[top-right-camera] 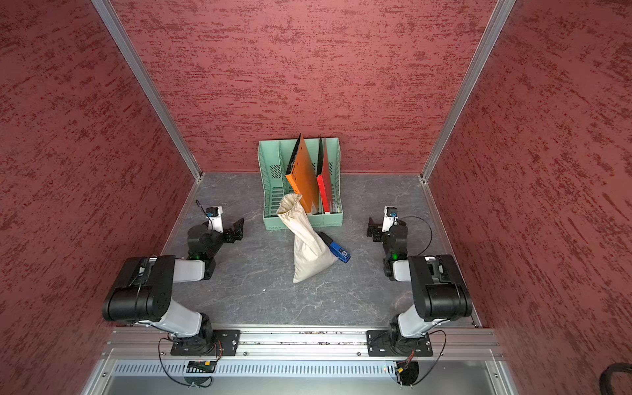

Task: Close the soil bag
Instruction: Adjust the soil bag at the center of the board.

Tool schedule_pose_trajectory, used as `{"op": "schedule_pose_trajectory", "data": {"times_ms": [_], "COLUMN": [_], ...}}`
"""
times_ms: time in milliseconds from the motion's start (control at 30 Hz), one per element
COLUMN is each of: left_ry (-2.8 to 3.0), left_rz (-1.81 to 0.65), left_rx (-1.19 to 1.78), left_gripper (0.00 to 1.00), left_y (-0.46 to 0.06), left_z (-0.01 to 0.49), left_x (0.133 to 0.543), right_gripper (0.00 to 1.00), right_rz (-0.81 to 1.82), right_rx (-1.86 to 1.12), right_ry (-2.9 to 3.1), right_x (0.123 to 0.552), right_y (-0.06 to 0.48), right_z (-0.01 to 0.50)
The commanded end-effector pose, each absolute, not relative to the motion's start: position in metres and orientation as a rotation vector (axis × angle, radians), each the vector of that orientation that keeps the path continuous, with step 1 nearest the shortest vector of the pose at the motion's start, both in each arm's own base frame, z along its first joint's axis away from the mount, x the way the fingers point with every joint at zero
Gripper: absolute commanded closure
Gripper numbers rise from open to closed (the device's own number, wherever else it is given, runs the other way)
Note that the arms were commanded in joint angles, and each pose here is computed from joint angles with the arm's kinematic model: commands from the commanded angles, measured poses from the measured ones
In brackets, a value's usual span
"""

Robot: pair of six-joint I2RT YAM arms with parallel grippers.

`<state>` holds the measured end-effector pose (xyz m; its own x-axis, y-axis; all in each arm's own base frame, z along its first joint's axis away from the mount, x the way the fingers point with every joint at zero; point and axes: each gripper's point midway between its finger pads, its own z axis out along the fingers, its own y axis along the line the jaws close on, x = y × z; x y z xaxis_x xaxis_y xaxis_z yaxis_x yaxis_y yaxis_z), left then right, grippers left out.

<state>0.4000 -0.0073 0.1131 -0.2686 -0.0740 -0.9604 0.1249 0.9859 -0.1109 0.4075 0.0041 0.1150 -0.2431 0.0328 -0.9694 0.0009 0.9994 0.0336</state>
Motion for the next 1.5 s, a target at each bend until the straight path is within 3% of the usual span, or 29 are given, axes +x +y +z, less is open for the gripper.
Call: {"op": "schedule_pose_trajectory", "data": {"times_ms": [0, 800, 1133, 1300, 1467], "left_ry": [1.821, 1.834, 2.137, 2.311, 2.363], "left_rz": [-0.186, -0.143, 0.053, -0.049, -0.255], "left_rx": [0.031, -0.034, -0.263, -0.395, -0.48], "left_gripper": [0.0, 0.0, 0.0, 0.0, 0.0], "left_y": [-0.008, 0.002, 0.042, 0.034, 0.01], "left_z": [0.117, 0.117, 0.13, 0.133, 0.15], "left_x": [0.398, 0.402, 0.402, 0.388, 0.375], "right_gripper": [0.01, 0.01, 0.01, 0.02, 0.02], "right_rz": [0.017, 0.017, -0.115, 0.079, 0.518], "right_rx": [0.051, 0.055, 0.285, 0.242, 0.136], "right_ry": [1.813, 1.814, 2.092, 2.383, 2.487], "right_x": [0.404, 0.404, 0.417, 0.409, 0.388], "right_y": [0.0, -0.001, -0.031, 0.0, 0.06], "right_z": [0.117, 0.117, 0.155, 0.167, 0.187]}}
